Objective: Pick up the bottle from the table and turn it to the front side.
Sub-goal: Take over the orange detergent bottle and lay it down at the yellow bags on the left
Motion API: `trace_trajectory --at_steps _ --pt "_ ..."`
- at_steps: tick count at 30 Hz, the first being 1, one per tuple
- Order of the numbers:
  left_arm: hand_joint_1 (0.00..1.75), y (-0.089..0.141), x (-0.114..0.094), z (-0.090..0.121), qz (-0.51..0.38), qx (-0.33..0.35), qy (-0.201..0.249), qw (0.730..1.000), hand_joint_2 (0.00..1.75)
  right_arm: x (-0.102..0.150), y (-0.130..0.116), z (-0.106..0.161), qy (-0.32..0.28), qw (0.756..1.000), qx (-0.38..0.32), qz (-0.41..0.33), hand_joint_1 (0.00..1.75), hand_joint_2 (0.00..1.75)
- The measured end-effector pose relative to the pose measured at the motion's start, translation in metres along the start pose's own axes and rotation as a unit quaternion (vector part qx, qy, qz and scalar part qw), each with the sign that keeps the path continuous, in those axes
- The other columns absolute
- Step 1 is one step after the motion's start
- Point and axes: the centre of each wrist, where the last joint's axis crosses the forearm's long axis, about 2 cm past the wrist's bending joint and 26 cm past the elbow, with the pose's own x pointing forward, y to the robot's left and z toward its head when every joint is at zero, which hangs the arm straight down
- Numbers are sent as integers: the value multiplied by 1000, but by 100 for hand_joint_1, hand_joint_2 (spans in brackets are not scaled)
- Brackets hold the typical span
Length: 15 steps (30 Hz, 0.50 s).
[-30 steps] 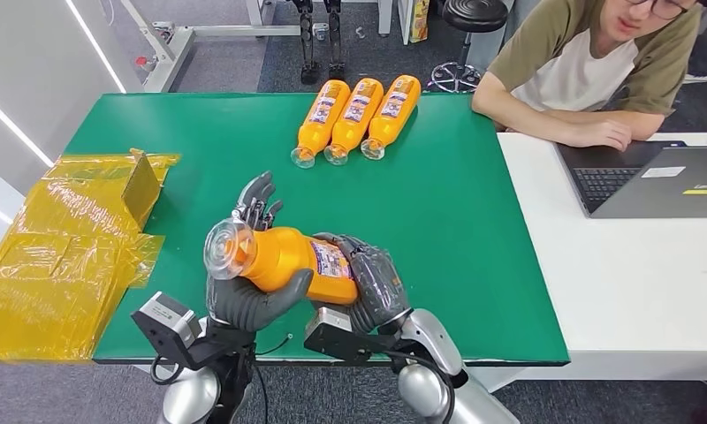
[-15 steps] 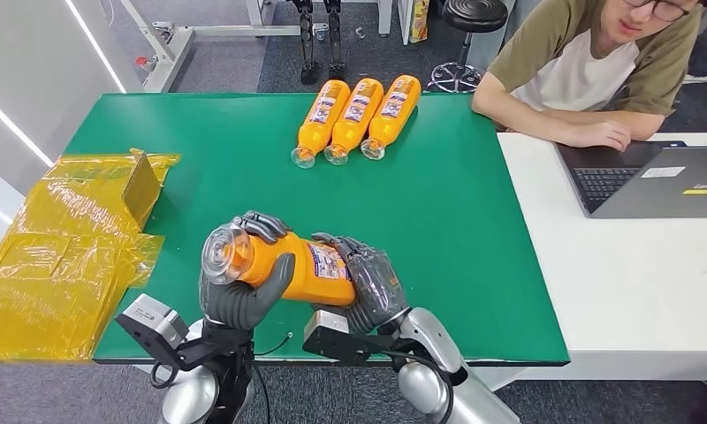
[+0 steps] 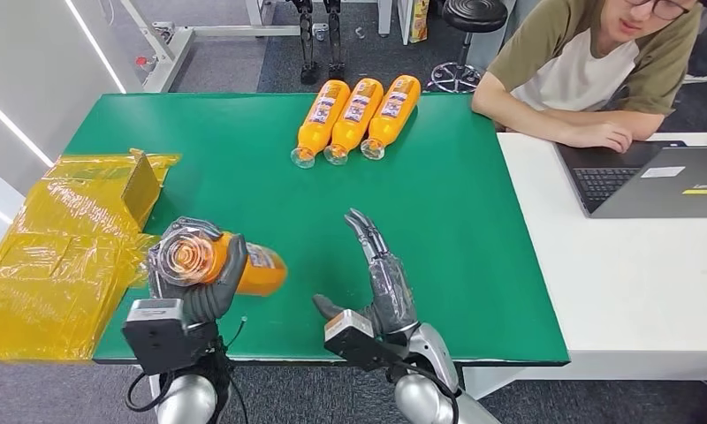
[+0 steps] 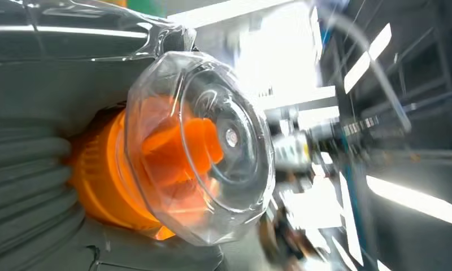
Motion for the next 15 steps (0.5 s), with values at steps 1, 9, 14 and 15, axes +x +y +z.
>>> trace_trajectory --at_steps 1,9,14,15 --pt "175 4 -2 2 -42 9 -4 999 175 2 1 1 0 1000 -4 -5 0 175" --pt "175 29 -22 17 -314 -9 -14 949 175 13 2 11 2 999 -30 -28 0 175" --pt "175 68 -70 27 -446 -64 0 892 175 24 -1 25 9 996 -77 -38 0 175" --pt "175 78 -84 29 -458 -74 10 886 175 25 -1 28 11 996 -76 -35 0 175"
